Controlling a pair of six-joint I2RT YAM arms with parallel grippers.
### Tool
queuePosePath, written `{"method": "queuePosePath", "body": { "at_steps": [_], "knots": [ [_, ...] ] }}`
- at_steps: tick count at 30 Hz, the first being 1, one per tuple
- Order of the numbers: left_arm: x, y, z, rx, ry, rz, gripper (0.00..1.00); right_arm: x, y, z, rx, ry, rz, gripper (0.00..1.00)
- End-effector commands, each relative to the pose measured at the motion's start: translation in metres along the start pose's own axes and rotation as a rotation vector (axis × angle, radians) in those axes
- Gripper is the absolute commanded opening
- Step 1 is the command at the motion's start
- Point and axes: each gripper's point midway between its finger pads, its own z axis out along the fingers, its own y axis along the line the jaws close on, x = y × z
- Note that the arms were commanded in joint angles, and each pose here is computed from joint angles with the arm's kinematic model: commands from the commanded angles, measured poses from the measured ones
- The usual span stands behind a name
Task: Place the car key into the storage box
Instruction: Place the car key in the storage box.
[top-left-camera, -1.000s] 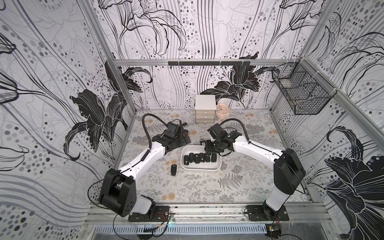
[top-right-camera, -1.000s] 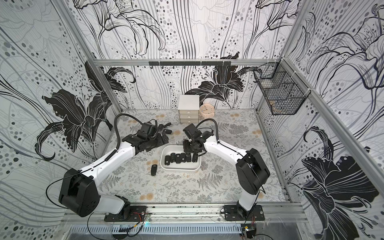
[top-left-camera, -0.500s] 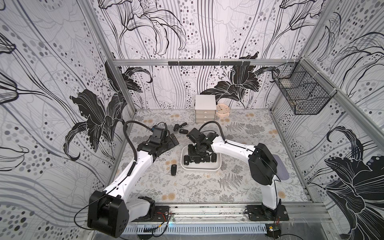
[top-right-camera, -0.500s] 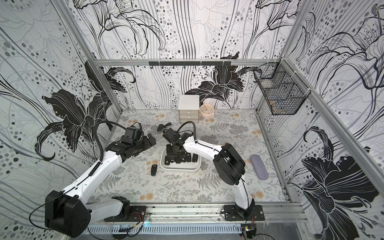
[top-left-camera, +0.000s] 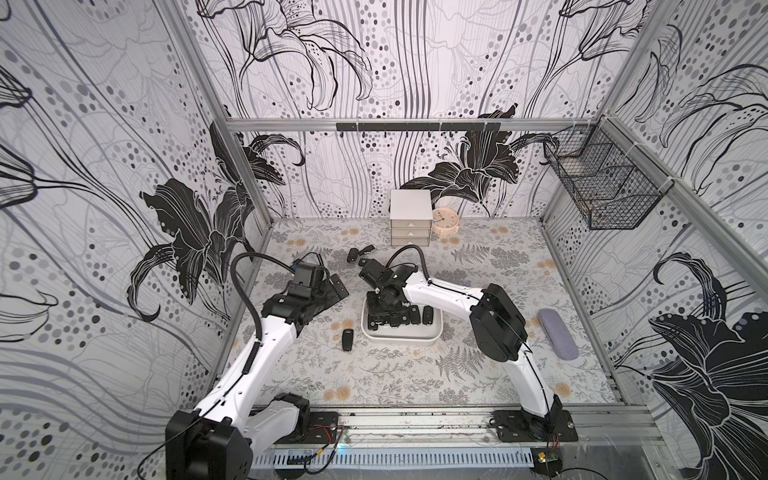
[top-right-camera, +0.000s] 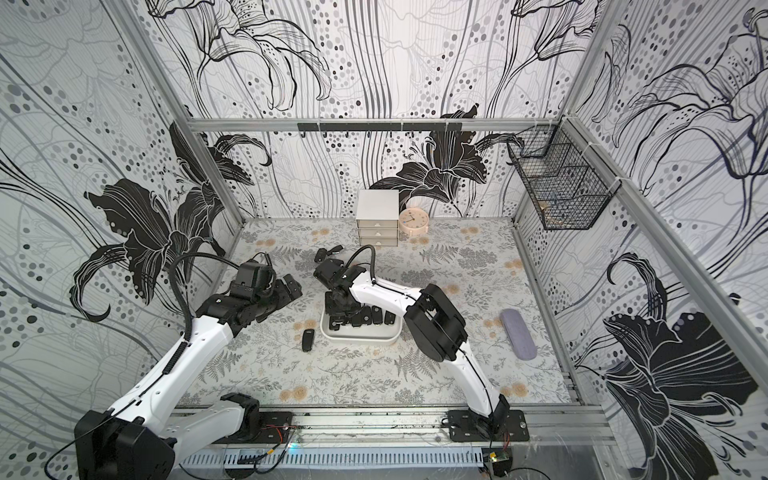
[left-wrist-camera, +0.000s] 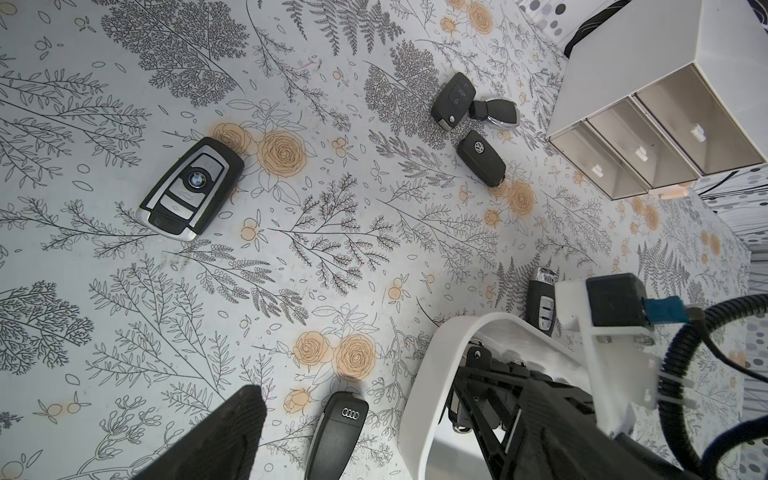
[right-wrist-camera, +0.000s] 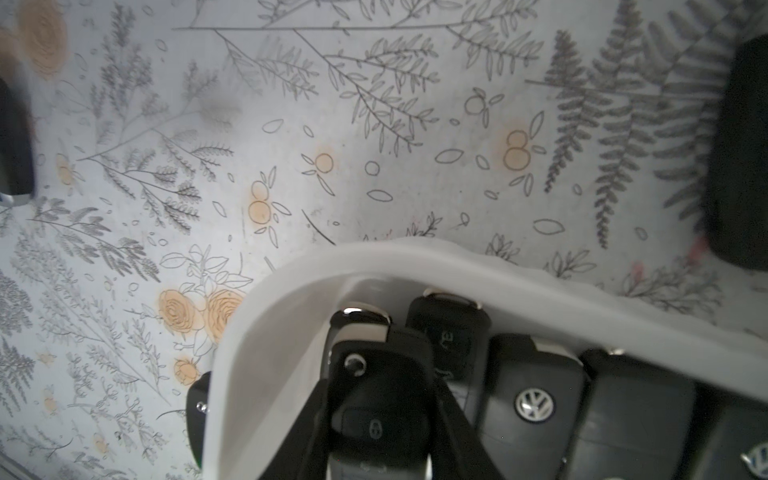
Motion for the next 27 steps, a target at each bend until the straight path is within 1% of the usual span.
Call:
{"method": "queuePosePath", "body": {
  "at_steps": [1,3,8,17,20,22,23,27],
  "knots": [
    [0.000,0.006,-0.001,-0.014,-0.011,-0.013,0.99,0.003,-0.005,0.005,0.044,0.016,0.012,0.29],
    [0.000,0.007,-0.001,-0.014,-0.013,-0.015,0.99,0.004,-0.006,0.006,0.047,0.019,0.011,0.33],
    [0.001,0.008,-0.001,-0.015,-0.008,-0.020,0.99,0.003,-0.005,0.006,0.043,0.016,0.009,0.38],
    [0.002,0.008,-0.001,-0.015,-0.008,-0.024,0.99,0.000,0.000,0.005,0.027,0.010,0.011,0.40],
    [0.003,0.009,-0.001,-0.014,-0.005,-0.027,0.99,-0.001,0.002,0.004,0.016,0.007,0.014,0.45],
    [0.004,0.010,-0.001,-0.015,-0.005,-0.031,0.99,-0.003,0.003,0.000,0.011,-0.002,0.013,0.55],
    [0.004,0.010,-0.001,-0.014,-0.004,-0.031,0.99,-0.004,0.004,-0.001,0.007,-0.009,0.011,0.58],
    [0.006,0.011,0.000,-0.016,-0.001,-0.034,0.99,-0.007,0.007,-0.010,-0.006,-0.026,0.010,0.61]
  ]
}}
